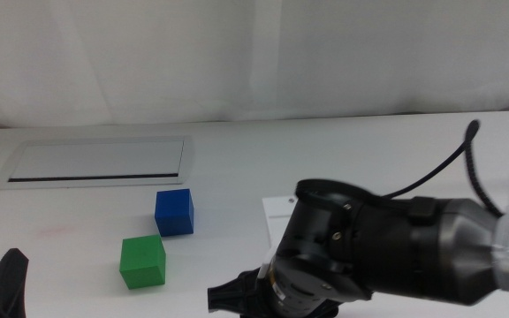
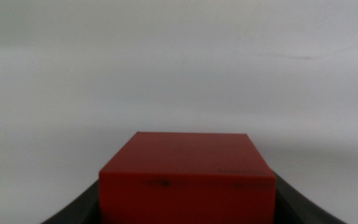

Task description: Stack red cubes first, then green, then blue cubes in a specific spot.

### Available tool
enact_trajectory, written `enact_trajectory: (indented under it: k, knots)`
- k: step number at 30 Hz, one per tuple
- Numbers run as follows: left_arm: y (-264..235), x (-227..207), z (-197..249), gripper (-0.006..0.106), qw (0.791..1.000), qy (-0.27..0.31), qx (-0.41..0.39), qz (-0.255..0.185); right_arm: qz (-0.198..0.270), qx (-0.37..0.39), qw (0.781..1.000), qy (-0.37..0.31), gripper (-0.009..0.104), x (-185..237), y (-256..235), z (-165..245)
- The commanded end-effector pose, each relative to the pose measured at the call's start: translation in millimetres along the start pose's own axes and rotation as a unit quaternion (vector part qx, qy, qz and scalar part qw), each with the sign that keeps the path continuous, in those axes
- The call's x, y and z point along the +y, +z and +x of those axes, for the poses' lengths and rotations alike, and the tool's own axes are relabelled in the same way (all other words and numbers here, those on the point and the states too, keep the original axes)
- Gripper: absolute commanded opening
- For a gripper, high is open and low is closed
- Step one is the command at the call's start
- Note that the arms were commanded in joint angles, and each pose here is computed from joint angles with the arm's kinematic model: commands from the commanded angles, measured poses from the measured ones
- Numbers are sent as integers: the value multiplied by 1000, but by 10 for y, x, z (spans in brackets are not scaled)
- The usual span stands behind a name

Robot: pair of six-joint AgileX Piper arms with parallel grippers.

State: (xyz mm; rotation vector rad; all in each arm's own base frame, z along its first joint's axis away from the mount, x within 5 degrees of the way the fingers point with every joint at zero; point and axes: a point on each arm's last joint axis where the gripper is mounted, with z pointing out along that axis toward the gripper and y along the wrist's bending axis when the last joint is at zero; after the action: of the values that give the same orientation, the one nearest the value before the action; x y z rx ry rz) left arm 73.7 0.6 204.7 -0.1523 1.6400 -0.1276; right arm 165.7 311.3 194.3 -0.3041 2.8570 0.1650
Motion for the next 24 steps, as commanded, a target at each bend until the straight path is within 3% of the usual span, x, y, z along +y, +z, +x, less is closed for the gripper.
enact_trajectory:
  k: [1, 9, 24]
  knots:
    - [1, 21, 124, 87, 1000, -4, 14, -2, -4, 3, 1000, 2, -3, 31, 65, 12]
    - [1, 21, 124, 87, 1000, -4, 14, -2, -25, 5, 1000, 8, -3, 65, 191, 46]
    - [1, 21, 124, 87, 1000, -4, 13, -2, -9, 34, 999, 28, -3, -13, 382, 179]
